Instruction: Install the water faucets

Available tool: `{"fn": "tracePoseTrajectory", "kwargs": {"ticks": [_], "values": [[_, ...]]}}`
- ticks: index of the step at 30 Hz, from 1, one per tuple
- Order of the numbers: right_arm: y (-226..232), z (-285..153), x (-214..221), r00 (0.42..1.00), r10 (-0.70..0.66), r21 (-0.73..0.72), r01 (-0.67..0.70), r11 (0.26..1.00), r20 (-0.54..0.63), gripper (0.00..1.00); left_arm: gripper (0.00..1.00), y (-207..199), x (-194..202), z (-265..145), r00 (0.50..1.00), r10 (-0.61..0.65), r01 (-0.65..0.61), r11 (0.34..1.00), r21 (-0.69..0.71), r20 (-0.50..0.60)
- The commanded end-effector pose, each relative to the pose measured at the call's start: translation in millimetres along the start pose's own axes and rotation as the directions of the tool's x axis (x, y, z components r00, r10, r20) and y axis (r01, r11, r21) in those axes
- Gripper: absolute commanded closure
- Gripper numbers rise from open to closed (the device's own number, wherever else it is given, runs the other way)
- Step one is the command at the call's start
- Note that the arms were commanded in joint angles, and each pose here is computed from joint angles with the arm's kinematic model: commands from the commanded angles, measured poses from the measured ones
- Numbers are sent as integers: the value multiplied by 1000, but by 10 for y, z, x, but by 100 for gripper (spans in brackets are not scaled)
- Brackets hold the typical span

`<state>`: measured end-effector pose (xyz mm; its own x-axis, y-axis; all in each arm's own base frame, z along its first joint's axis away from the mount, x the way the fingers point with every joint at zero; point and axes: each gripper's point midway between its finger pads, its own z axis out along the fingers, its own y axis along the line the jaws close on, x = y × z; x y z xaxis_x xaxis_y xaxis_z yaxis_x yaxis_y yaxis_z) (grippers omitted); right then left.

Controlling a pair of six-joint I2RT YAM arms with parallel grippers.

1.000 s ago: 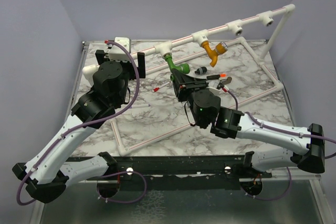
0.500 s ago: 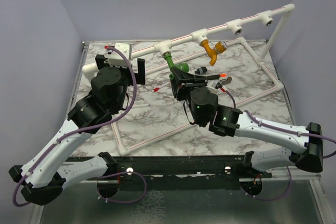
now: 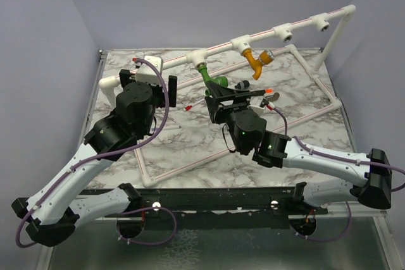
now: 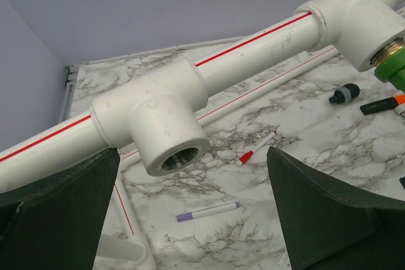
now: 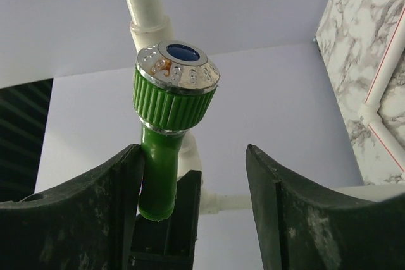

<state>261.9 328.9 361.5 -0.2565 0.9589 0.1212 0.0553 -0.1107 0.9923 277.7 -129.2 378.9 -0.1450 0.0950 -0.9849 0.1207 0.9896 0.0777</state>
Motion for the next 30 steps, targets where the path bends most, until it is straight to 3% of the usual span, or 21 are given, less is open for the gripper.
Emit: {"fn": "tracePoseTrajectory", "kwargs": {"ticks": [1,18,24,30], "values": [[-48,-58,-3,991,-128,-42,127,991,-41,32,1,-183,202,49,998,22,-18,998,63,-62],[301,-371,-200,944,-320,-154,306,939,-75,26,1,-155,127,72,998,17,-15,999,38,-57],[404,-478,-251,848,-524,-201,502,841,-73,26,1,-170,-81,-24,999,-23,26,997,77,-40],[546,-638,-362,719,-695,-307,657,689,-21,26,1,-199,-390,-243,996,-90,89,981,174,-1]]}}
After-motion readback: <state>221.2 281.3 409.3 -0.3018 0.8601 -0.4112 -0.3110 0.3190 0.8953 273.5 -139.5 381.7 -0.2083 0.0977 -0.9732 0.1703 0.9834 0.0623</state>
